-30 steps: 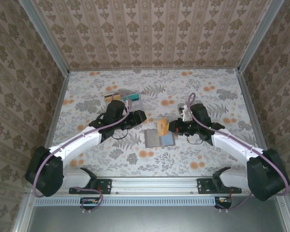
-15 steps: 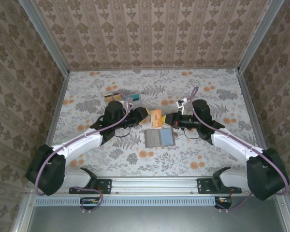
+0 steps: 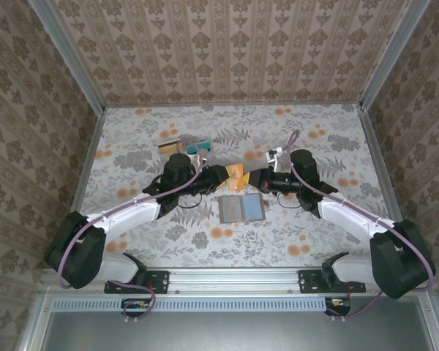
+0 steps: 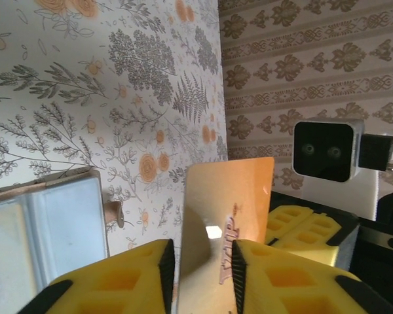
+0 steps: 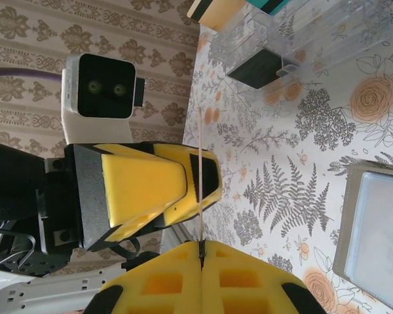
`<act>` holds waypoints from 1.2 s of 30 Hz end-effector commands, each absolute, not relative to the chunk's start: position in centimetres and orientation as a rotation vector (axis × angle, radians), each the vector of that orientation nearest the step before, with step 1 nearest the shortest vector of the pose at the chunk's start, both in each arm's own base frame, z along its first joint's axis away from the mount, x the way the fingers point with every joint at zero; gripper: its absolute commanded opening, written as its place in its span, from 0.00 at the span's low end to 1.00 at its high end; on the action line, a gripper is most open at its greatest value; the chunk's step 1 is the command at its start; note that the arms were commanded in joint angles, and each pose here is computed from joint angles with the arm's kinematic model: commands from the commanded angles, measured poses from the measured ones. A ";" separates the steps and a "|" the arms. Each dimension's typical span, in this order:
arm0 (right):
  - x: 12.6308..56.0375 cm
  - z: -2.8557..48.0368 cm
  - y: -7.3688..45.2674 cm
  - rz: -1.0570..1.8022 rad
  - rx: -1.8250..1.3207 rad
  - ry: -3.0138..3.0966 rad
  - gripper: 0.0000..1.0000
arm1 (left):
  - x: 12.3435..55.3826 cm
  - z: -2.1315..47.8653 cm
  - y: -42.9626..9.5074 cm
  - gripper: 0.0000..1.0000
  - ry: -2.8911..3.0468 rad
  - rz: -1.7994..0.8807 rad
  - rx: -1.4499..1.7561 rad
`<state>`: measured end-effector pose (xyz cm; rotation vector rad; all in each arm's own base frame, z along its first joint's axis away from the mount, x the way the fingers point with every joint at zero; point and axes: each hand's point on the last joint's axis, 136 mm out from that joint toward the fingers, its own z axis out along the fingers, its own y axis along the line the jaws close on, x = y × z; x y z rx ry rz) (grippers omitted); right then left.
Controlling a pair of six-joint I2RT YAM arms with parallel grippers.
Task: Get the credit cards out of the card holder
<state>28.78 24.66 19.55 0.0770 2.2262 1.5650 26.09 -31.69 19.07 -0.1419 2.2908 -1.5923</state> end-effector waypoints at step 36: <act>28.5 20.8 20.9 1.201 0.003 2.284 1.00 | 26.7 23.4 -21.2 0.00 2.158 -0.353 0.856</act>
